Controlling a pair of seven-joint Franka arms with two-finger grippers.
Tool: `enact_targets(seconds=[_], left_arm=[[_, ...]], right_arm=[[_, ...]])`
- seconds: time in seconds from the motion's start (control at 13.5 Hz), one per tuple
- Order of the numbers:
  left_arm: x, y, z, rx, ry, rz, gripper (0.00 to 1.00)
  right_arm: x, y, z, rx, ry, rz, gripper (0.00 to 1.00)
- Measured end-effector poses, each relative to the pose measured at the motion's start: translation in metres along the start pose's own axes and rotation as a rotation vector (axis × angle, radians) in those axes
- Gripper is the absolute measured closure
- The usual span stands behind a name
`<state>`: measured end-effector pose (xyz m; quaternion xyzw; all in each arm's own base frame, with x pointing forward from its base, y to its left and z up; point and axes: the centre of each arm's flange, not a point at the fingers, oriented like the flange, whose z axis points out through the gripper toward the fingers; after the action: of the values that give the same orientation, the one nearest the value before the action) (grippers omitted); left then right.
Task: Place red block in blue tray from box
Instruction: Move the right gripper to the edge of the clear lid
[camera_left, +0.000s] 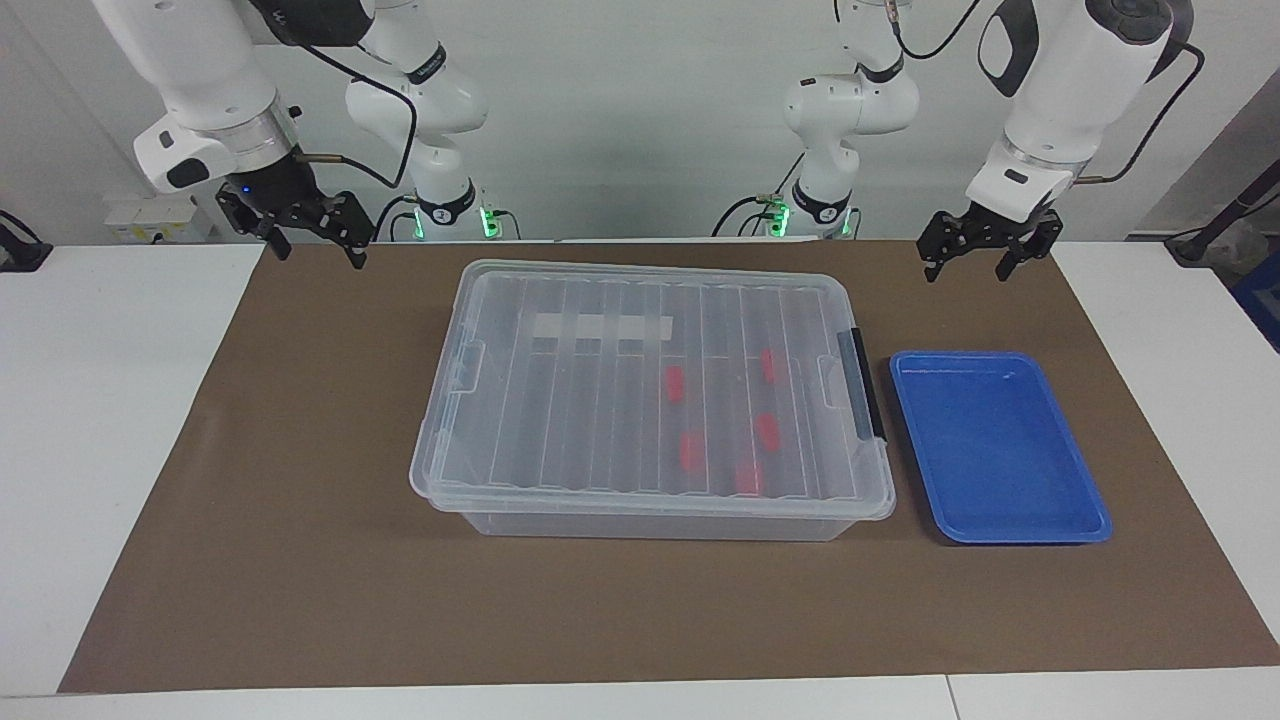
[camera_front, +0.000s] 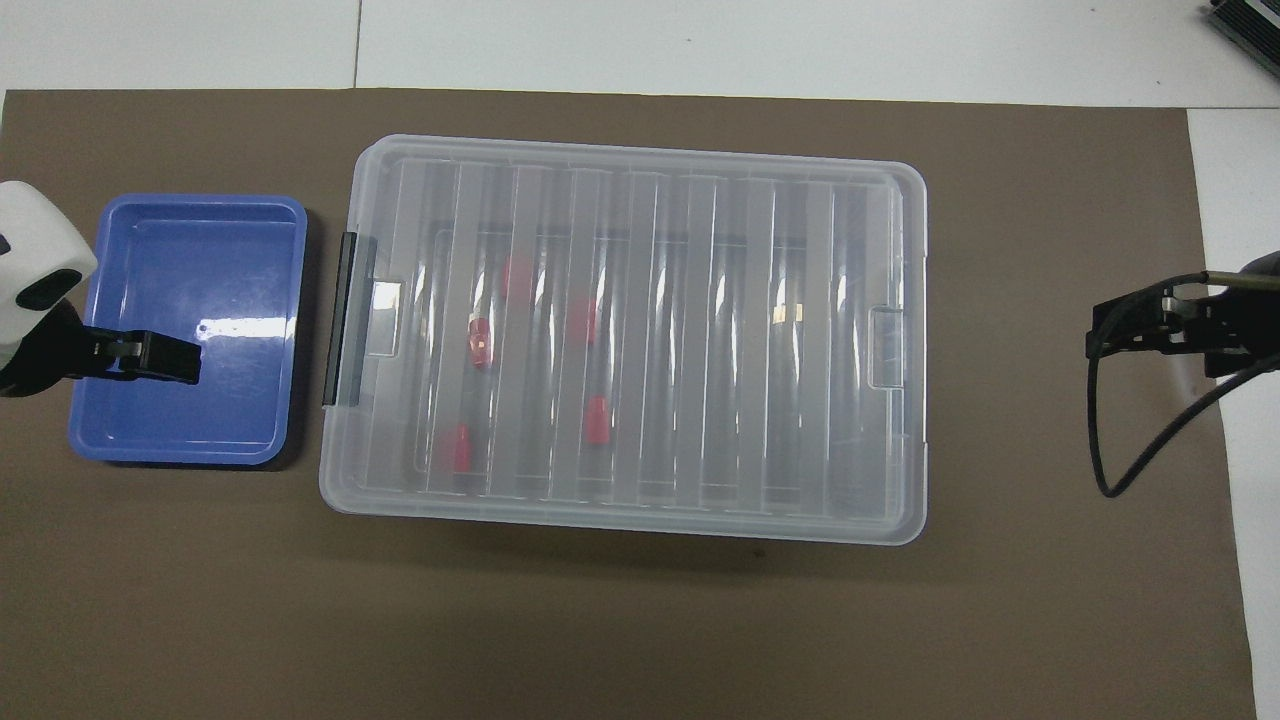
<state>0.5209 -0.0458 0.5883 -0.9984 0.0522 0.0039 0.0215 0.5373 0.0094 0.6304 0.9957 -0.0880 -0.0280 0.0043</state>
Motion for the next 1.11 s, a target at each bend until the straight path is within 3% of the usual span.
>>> enact_targets(seconds=[0.59, 0.89, 1.11], left_arm=[[0.0, 0.0, 0.0, -0.001, 0.001, -0.001, 0.0], [0.0, 0.001, -0.001, -0.028, 0.005, -0.006, 0.0], [0.001, 0.003, -0.001, -0.061, 0.011, -0.012, 0.0]], right_arm=[[0.002, 0.0, 0.009, 0.004, 0.019, 0.0, 0.0], [0.0, -0.01, 0.054, 0.02, 0.102, -0.017, 0.0], [-0.006, -0.028, 0.08, 0.029, 0.118, -0.03, 0.0]])
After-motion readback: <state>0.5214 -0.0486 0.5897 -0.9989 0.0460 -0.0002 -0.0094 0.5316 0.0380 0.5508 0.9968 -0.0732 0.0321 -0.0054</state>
